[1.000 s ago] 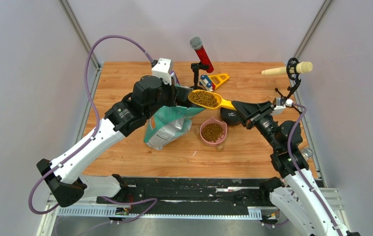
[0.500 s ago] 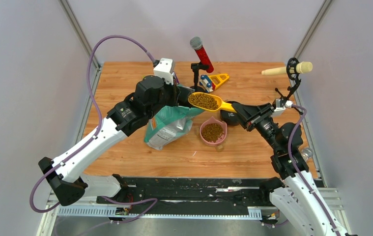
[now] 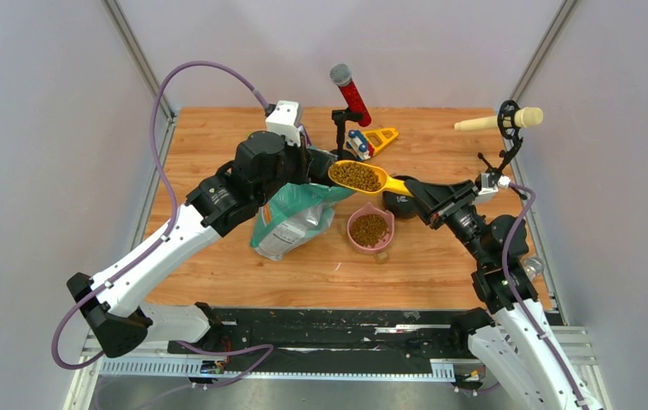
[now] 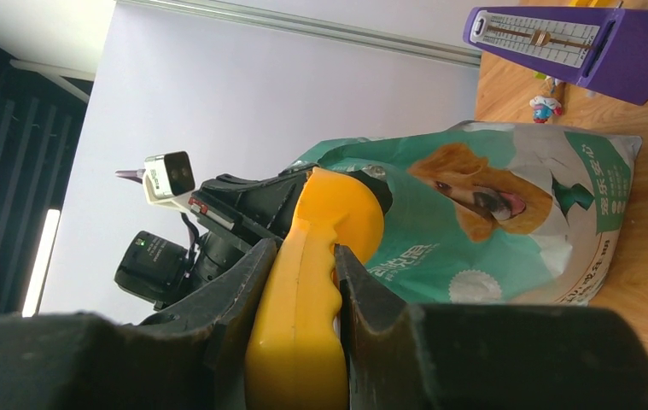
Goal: Serve the pet food
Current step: Collect the pet food from the pet food bag, then pour the pet food into the pet food bowl, then collect the pet food from the pet food bag.
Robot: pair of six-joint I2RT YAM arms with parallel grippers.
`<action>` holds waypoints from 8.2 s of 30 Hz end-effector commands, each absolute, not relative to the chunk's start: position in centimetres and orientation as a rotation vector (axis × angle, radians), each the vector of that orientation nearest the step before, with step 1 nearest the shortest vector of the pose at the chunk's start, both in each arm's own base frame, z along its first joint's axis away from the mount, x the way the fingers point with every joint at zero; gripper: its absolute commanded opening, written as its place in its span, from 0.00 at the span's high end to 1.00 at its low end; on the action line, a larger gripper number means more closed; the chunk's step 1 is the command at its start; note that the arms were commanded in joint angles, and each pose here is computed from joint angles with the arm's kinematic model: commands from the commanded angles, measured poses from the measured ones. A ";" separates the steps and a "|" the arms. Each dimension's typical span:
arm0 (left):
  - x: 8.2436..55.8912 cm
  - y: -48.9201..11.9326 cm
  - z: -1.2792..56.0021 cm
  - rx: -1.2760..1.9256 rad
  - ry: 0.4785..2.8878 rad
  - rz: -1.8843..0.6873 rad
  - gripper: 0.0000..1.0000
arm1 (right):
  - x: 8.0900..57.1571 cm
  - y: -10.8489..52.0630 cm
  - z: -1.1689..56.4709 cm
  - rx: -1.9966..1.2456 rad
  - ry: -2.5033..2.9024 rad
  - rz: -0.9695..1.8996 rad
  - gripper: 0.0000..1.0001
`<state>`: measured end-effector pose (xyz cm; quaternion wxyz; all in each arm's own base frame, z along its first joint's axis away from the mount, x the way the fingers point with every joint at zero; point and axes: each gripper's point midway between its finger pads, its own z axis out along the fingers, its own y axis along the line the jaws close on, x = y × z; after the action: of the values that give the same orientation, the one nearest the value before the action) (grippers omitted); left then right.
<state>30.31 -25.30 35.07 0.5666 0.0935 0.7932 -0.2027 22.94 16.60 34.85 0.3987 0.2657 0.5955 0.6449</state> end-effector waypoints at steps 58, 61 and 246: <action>30.7 -23.7 39.4 0.097 1.732 -0.490 1.00 | 25.7 8.6 36.6 0.879 1.245 1.420 1.00; 30.8 -23.8 39.3 0.100 1.736 -0.488 1.00 | 26.1 8.1 35.2 0.917 1.253 1.402 1.00; 30.8 -24.4 38.6 0.159 1.764 -0.474 1.00 | 25.7 23.0 41.7 -0.274 1.718 1.050 1.00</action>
<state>30.72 -24.41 35.16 0.5802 0.0827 0.7898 -0.1812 23.66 22.38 41.96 0.4880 -0.1124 0.6924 0.5194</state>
